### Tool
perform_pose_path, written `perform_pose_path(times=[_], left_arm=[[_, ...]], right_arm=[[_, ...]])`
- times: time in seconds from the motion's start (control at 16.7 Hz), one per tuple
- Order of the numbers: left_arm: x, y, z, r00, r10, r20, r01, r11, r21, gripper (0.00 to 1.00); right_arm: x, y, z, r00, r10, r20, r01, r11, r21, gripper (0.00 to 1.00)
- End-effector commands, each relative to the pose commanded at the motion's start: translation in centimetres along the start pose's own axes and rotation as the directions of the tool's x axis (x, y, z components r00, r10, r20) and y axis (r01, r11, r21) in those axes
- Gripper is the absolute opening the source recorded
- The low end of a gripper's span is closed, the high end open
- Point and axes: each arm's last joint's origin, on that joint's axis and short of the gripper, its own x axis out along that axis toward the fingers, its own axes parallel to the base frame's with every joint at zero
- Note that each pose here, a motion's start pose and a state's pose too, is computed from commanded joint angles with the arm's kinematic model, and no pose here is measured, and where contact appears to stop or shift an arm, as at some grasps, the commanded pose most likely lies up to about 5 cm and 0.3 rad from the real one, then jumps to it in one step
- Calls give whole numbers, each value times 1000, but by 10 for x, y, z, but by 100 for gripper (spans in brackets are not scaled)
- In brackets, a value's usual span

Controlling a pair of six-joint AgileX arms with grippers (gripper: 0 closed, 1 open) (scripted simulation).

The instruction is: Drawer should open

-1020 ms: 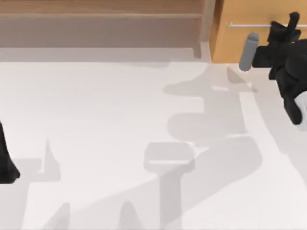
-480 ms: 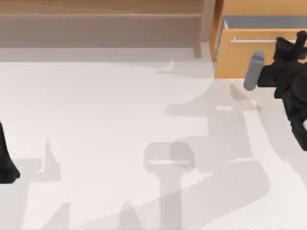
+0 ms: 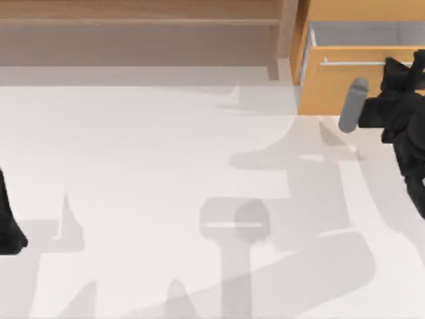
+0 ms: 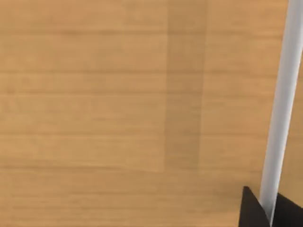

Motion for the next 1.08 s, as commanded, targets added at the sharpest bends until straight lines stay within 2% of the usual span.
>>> perform_pose_path(times=[0.42, 0.84, 1.08], left_arm=[[0, 0, 0, 1000, 0, 0, 0, 1000, 0, 100], [0, 0, 0, 1000, 0, 0, 0, 1000, 0, 100], [0, 0, 0, 1000, 0, 0, 0, 1000, 0, 100]], right_arm=[[-55, 2, 0, 1000, 8, 0, -8, 1000, 1, 0], [-62, 1, 0, 1000, 3, -1, -3, 1000, -1, 0], [-95, 3, 0, 1000, 9, -4, -9, 1000, -3, 0]])
